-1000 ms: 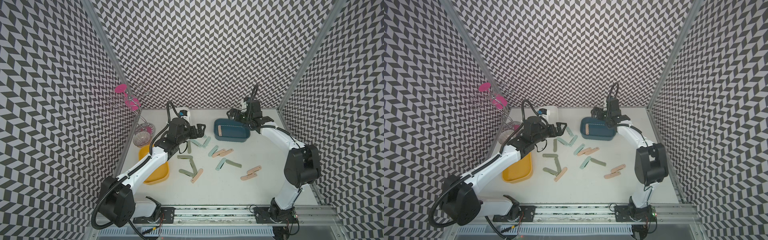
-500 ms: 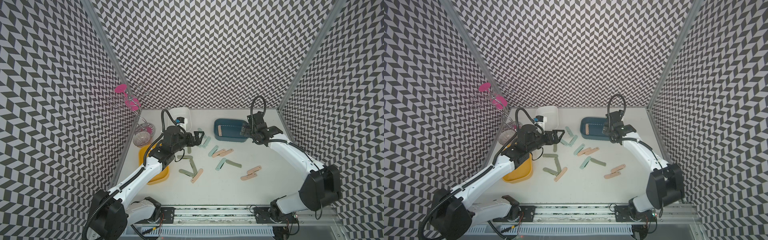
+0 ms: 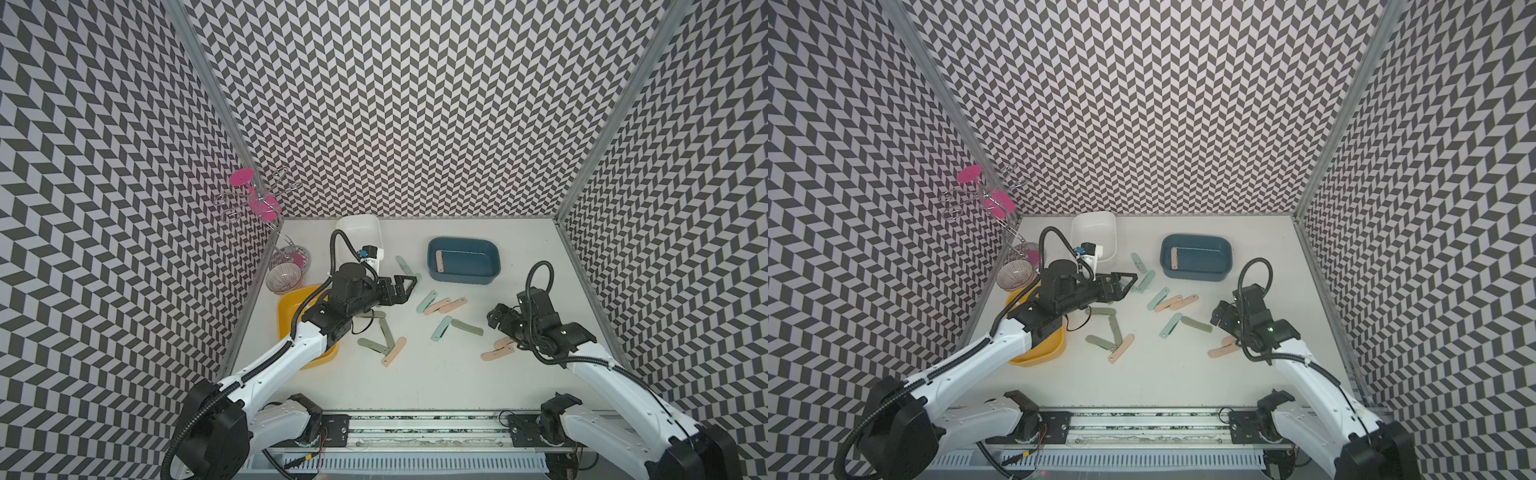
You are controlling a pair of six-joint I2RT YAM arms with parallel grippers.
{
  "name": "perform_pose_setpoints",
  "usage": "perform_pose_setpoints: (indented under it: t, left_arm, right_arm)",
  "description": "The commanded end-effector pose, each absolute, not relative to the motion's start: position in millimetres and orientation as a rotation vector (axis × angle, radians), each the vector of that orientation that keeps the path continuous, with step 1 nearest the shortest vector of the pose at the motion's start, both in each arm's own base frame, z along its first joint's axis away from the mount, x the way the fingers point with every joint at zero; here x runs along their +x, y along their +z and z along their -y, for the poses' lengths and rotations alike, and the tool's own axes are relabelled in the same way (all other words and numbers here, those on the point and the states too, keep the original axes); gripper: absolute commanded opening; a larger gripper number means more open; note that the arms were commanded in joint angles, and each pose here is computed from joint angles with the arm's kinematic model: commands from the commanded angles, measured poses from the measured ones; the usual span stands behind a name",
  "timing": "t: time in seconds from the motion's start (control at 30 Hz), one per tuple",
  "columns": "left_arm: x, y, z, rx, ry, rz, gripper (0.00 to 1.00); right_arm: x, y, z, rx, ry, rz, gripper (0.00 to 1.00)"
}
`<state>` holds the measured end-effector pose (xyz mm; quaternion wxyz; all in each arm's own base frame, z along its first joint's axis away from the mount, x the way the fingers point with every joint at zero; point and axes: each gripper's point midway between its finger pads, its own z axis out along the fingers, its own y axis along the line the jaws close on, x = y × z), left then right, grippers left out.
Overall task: Place the fruit knives into the storage box by color
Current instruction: Pick up the fruit knife from the center of the board.
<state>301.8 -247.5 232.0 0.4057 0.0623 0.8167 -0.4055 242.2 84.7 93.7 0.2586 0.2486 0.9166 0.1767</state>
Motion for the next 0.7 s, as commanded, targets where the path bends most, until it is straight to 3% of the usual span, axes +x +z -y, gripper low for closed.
perform_pose_setpoints:
  t: [0.0, 0.5, 0.67]
  left_arm:
    - [299, 238, 258, 0.169, -1.061, -2.031, 1.00]
    - [301, 233, 265, 0.191, -1.037, -2.054, 1.00]
    - [303, 230, 266, 0.195, -1.022, -2.061, 1.00]
  right_arm:
    - [243, 95, -86, 0.789, 0.572, -2.391, 0.93]
    - [251, 51, -69, 0.871, 0.394, -2.422, 0.93]
    - [264, 49, -70, 0.838, 0.365, -2.433, 0.88]
